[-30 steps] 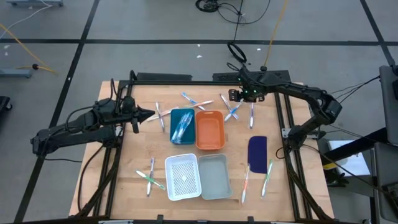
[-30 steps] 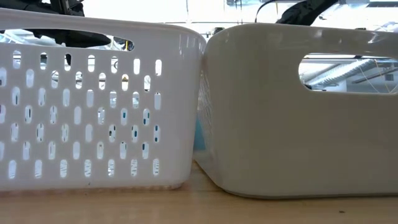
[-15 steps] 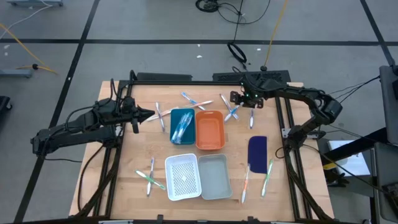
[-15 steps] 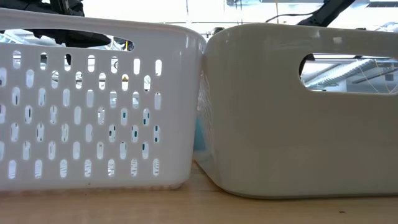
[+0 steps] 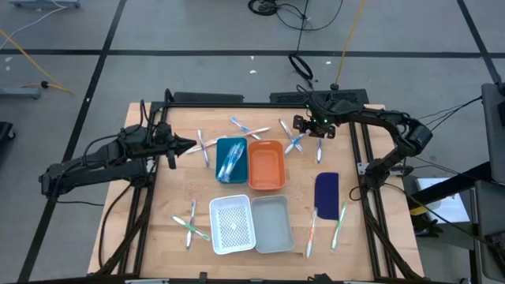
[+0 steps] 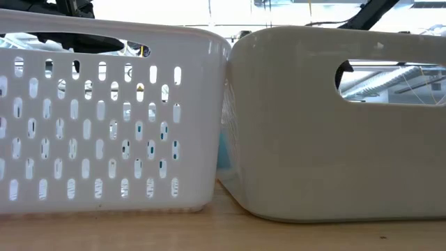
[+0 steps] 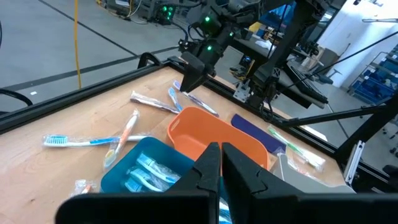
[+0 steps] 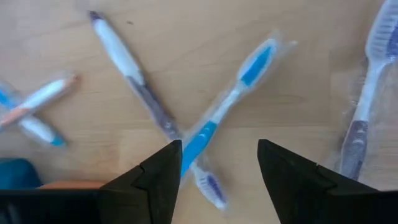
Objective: Pick & Place Toothbrushes
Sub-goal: Put the blue toothbrush into the blue bin
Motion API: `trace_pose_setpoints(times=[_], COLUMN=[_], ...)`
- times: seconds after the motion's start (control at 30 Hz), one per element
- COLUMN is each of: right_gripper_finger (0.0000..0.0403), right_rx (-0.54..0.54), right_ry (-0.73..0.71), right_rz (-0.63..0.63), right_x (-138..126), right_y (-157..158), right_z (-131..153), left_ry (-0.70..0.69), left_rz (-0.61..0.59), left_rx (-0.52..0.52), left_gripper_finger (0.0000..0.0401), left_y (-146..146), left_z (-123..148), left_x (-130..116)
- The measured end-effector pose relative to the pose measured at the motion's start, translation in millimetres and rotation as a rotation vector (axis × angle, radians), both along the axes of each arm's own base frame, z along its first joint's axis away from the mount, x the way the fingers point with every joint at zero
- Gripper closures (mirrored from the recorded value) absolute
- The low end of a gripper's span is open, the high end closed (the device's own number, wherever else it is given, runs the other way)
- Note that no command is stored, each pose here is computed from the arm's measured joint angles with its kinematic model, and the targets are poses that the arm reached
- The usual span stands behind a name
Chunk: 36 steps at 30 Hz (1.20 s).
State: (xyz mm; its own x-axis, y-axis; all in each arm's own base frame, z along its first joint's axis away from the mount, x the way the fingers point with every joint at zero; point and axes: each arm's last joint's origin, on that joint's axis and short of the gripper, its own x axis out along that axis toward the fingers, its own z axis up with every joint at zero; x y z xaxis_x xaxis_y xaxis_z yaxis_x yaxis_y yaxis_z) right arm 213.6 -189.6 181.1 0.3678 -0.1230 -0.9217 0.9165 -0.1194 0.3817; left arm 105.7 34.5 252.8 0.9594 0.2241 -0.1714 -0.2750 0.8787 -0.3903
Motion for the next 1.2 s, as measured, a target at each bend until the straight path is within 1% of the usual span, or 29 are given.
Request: trace_pose_setpoints(times=[0.17, 0.27, 0.4, 0.5, 0.6, 0.77, 0.97, 1.03, 1.2], right_gripper_finger=[0.0200, 0.0200, 0.0201, 0.0209, 0.0225, 0.0258, 0.0297, 0.0311, 0.0349], right_rx=[0.023, -0.004, 0.021, 0.011, -0.015, -0.050, -0.078, -0.115, -0.159], right_ry=[0.029, 0.027, 0.054, 0.078, 0.115, 0.135, 0.114, 0.099, 0.050], right_rz=[-0.010, -0.024, -0.048, -0.056, -0.059, -0.068, -0.096, -0.108, -0.128], right_x=[4.6, 8.2, 9.5, 11.0, 13.3, 13.7, 13.1, 14.7, 18.9], right_y=[-6.3, -12.1, -14.6, -16.5, -15.5, -13.7, -16.0, -19.2, -23.5], right_z=[-17.2, -24.5, -35.5, -40.8, -45.5, -43.0, -39.0, -37.9, -35.3], left_ry=[0.000, -0.002, -0.003, -0.002, -0.002, -0.002, 0.000, 0.003, 0.004], left_rz=[0.000, -0.019, -0.041, -0.041, -0.041, -0.041, -0.041, -0.041, -0.041], left_rx=[-0.004, -0.009, -0.014, -0.014, -0.014, -0.013, -0.010, -0.011, -0.013], left_gripper_finger=[0.0382, 0.0382, 0.0382, 0.0382, 0.0382, 0.0382, 0.0382, 0.0382, 0.0382], left_y=[0.0, -0.6, -1.2, -1.1, -1.1, -1.1, -1.2, -1.2, -1.2], left_z=[-0.1, -0.1, -0.1, -0.1, -0.1, -0.1, -0.3, -0.6, -0.7], left_x=[0.1, 0.2, 0.4, 0.4, 0.4, 0.4, 0.4, 0.3, 0.3])
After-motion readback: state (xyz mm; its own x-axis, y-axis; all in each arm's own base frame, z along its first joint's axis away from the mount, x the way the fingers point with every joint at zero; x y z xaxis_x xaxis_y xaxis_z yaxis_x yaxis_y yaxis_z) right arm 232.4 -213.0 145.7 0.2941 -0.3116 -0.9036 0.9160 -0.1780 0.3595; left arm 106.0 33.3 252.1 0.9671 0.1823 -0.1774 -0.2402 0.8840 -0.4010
